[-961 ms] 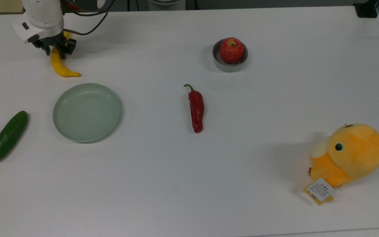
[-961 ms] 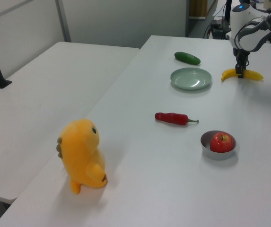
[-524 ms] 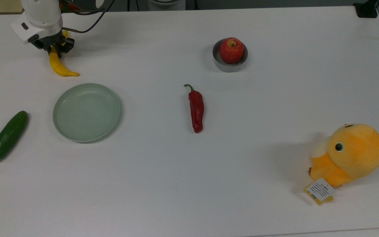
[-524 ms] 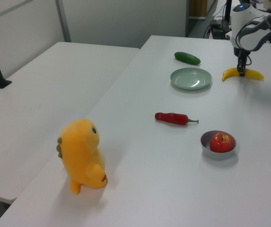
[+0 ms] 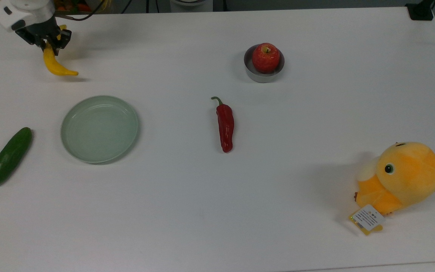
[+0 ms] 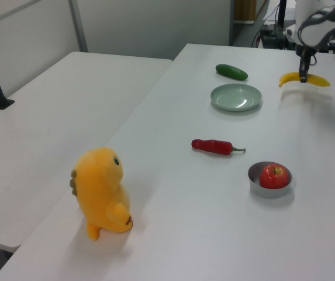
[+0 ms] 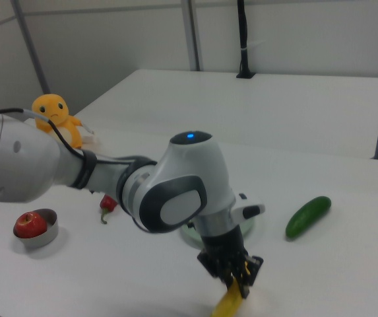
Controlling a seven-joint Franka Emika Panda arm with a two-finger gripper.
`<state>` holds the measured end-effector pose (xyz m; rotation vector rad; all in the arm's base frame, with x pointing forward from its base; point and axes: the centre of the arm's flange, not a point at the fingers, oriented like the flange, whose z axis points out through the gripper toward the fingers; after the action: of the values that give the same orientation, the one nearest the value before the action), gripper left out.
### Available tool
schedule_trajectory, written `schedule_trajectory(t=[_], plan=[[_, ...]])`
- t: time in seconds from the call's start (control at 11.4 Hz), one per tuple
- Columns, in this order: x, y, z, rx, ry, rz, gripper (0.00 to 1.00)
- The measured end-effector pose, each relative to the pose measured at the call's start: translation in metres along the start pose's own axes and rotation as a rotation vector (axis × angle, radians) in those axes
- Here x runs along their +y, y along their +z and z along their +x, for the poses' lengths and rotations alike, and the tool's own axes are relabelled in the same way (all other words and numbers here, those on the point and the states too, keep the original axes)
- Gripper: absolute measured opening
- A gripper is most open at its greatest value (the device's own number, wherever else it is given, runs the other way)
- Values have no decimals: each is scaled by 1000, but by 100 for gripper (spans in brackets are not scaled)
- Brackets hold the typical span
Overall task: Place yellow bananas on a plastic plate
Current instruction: 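Lift the banana and carry it over the pale green plate, then lower the banana onto the plate and open the gripper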
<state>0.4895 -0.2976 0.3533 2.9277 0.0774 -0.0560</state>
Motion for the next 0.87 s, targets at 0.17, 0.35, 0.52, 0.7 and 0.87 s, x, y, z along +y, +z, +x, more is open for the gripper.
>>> schedule_trajectory(t=[0.17,0.35,0.52,0.7,0.87], plan=[[3,-26,16,110,109,90,27],[-6,-49,37,195,163,157,27],[-29,-63,62,241,167,204,27],[-57,-75,97,271,169,225,27],[-80,-74,129,276,167,227,27]])
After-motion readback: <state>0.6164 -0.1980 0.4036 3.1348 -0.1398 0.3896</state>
